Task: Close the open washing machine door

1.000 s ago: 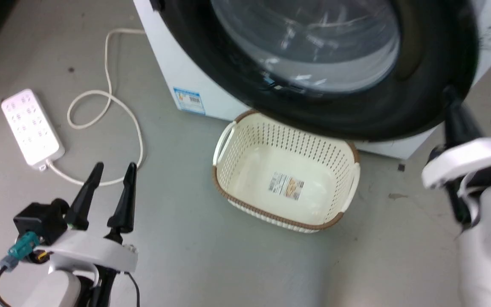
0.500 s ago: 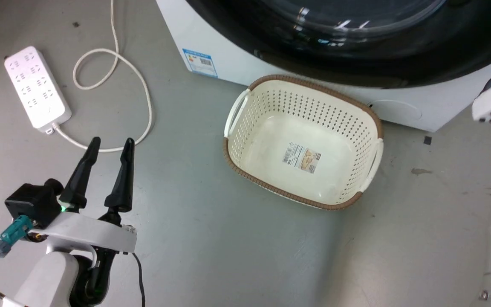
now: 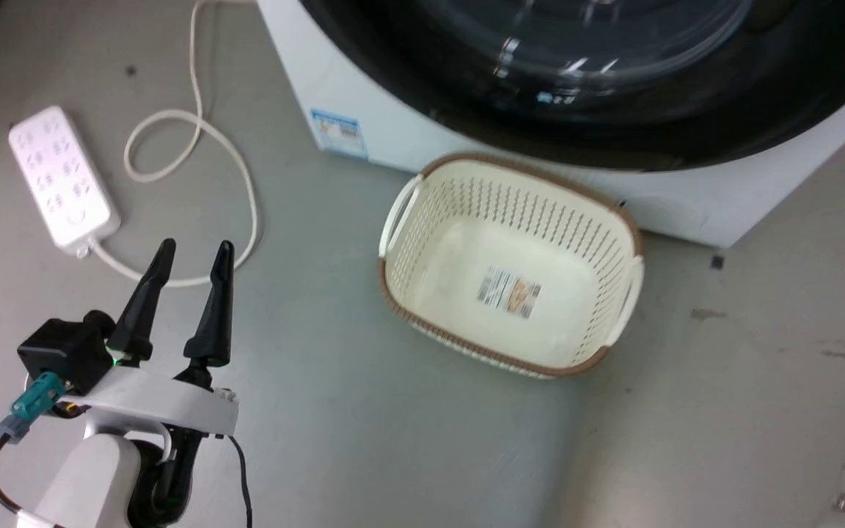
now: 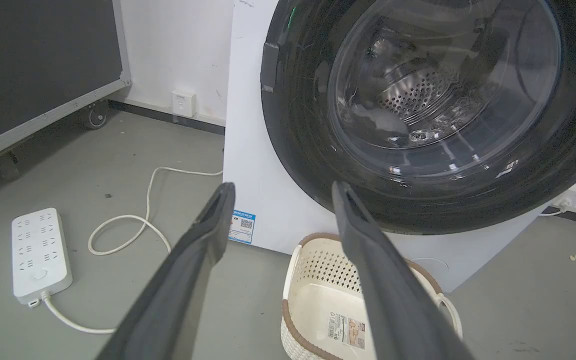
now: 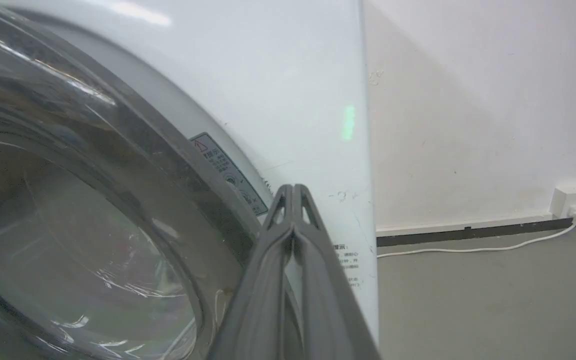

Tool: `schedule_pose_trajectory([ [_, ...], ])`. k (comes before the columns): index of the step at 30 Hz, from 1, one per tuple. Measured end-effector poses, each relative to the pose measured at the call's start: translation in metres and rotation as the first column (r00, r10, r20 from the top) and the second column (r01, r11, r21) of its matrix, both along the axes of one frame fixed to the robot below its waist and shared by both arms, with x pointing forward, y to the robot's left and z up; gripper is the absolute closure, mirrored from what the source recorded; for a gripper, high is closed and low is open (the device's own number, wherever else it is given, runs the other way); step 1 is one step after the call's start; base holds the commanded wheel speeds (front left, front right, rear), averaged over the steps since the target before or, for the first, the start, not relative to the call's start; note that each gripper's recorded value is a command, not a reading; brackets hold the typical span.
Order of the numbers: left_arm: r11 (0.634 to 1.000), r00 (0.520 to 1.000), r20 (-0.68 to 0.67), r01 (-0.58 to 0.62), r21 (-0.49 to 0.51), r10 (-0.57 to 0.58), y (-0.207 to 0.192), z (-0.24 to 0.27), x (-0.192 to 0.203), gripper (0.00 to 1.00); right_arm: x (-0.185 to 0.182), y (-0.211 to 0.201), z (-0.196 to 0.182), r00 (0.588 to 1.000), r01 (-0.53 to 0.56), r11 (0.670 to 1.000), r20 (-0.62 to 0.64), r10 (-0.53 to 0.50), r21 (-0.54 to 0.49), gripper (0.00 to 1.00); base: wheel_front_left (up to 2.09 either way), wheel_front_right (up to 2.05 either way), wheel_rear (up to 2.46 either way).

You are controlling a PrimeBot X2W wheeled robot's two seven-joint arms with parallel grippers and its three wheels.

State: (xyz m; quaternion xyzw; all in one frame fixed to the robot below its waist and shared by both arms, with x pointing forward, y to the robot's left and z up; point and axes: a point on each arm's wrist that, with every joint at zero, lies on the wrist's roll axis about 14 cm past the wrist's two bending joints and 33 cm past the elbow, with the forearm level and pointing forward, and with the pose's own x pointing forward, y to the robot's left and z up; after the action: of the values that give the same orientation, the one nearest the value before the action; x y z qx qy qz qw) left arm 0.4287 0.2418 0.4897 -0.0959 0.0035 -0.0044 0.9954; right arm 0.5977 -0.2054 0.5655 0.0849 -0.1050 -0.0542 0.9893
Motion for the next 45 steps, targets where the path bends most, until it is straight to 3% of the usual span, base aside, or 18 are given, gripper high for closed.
schedule_pose_trajectory([
  [11,0.998,0.996,0.07,0.054,0.032,-0.056,-0.028,0.027,-0.016,0.0,-0.101,-0.022,0.031,0.995,-0.001,0.999,0.101,0.004,-0.033,1.0,0.0,0.0,0.0],
  [24,0.987,0.984,0.086,0.15,0.052,-0.154,-0.07,0.046,-0.026,0.0,-0.219,-0.022,-0.008,0.999,-0.036,0.998,-0.015,0.035,-0.056,1.0,0.0,0.0,0.0],
  [32,0.987,0.986,0.075,0.142,0.078,-0.148,-0.071,0.047,-0.036,0.0,-0.25,-0.022,-0.024,0.997,-0.036,0.998,-0.074,0.033,-0.043,1.0,0.0,0.0,0.0],
  [45,0.987,0.987,0.072,0.139,0.085,-0.145,-0.072,0.046,-0.043,0.0,-0.262,-0.012,-0.056,0.974,-0.076,0.997,-0.212,0.073,-0.006,0.99,0.0,0.0,0.0],
])
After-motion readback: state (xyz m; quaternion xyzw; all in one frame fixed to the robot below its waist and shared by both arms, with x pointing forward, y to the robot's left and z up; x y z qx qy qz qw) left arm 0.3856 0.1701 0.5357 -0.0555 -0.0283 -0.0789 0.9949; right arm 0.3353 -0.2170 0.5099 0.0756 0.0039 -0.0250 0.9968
